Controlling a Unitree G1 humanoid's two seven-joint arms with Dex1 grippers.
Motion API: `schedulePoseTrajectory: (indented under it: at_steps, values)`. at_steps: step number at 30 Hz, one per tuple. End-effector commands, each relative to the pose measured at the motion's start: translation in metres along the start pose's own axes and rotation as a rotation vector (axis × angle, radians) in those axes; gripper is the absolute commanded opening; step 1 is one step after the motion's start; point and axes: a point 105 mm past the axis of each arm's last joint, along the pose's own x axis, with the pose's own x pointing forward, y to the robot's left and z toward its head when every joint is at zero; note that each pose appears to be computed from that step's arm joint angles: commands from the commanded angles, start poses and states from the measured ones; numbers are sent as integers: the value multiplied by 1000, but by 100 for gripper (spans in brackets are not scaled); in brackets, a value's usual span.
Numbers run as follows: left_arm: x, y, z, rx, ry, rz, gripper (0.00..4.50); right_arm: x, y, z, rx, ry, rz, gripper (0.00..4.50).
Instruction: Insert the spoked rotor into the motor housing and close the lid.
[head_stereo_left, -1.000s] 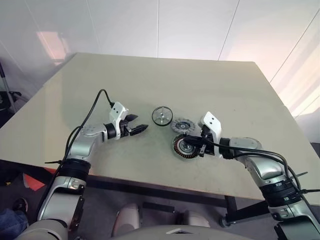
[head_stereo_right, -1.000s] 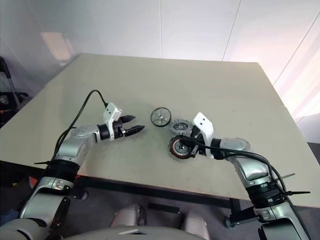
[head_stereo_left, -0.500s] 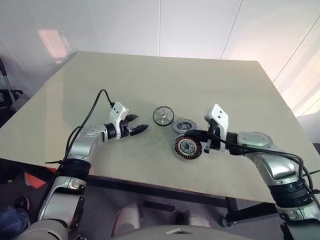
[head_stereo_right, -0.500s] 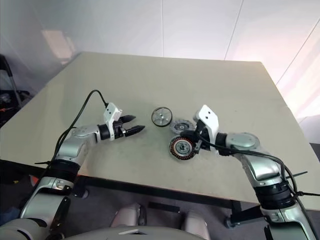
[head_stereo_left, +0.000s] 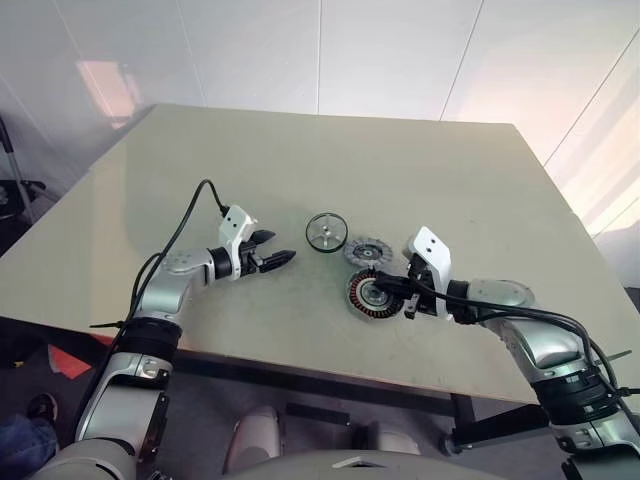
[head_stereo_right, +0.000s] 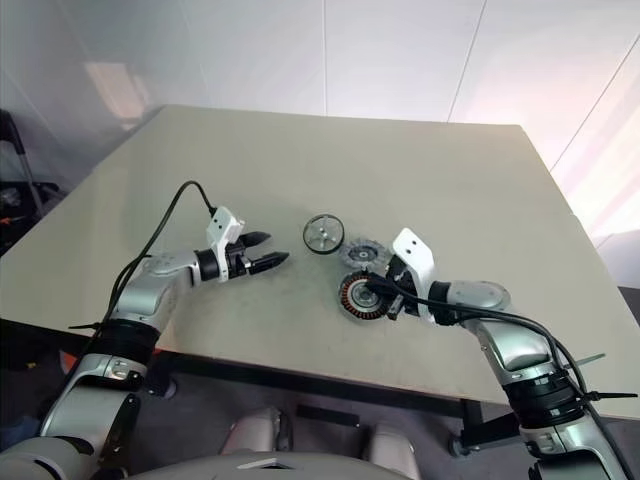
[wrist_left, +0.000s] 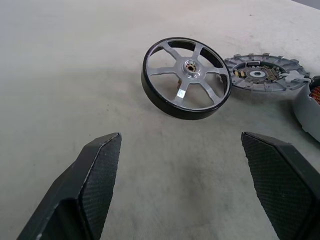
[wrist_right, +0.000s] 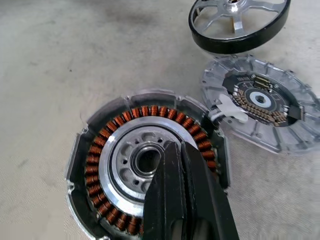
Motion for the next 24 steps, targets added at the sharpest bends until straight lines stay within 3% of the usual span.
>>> schedulePoseTrajectory:
  at_steps: [1,8,14,24]
  values:
    - [-1,1,14,35,-43,2,404,-14,-1,41,-105,-102,-2,3]
    - [-1,1,14,33,-44,4,404,-10,6,38,-74,-96,29,3]
    - [-1,1,14,34,-42,8,404,12,4,-11,71,-7,13,3]
    - [4,7,15,-31,-60,47,404,-7,-6,44,-26,-169,-18,3]
